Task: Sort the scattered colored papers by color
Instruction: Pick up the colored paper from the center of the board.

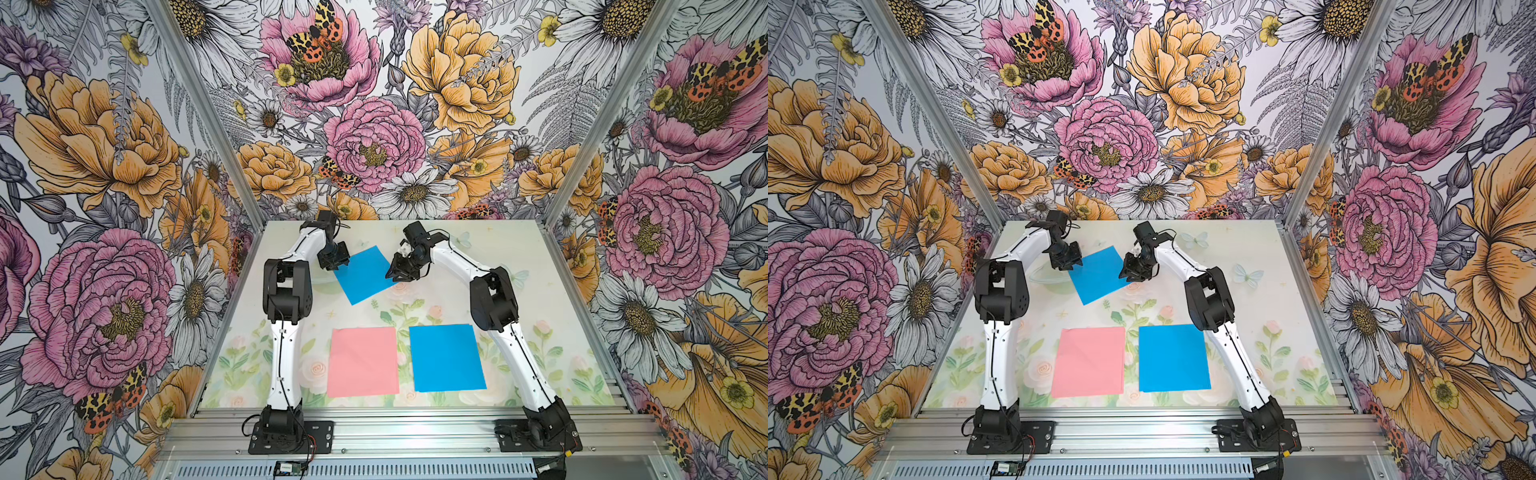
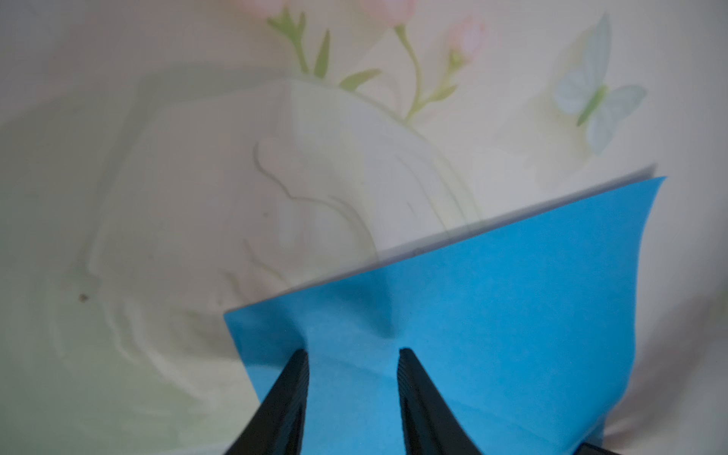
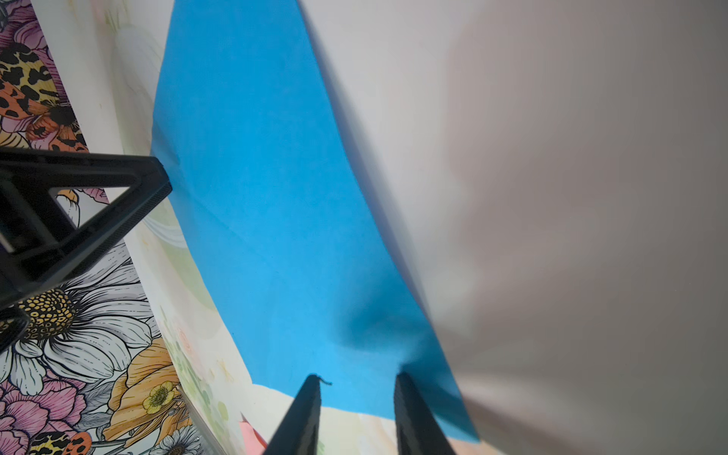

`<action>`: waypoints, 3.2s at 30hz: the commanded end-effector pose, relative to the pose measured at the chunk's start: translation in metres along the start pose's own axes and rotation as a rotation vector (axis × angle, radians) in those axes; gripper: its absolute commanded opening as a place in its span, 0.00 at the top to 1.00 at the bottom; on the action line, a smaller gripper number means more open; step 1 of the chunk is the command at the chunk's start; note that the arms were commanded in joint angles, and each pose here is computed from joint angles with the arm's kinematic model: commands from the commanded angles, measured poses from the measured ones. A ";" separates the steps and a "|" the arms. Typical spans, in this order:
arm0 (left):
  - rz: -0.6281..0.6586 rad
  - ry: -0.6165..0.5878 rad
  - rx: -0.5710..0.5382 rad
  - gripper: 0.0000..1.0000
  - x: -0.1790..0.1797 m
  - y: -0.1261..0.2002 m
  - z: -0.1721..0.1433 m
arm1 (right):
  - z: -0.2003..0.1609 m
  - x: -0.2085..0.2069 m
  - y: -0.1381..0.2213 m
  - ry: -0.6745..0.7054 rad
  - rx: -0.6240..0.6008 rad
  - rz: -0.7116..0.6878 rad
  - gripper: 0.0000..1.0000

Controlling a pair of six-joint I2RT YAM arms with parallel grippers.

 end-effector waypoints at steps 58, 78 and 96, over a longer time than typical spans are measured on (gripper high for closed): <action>0.144 0.073 0.164 0.47 -0.003 -0.040 -0.045 | -0.010 -0.051 0.017 -0.062 0.043 -0.102 0.63; -0.165 0.628 0.031 0.45 0.013 -0.030 -0.117 | -0.011 -0.055 0.016 -0.071 0.046 -0.112 0.63; -0.240 0.970 0.171 0.43 0.014 -0.050 -0.187 | -0.014 -0.056 0.017 -0.067 0.052 -0.115 0.63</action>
Point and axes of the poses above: each gripper's point midway between its finger pads, its own y axis back along the fingers, its own x axis along the line the jaws close on, z = x × y, the point moved 6 cm from there along y, back along the fingers, and after that the axes turned 5 degrees about y, right-handed, at the moved point
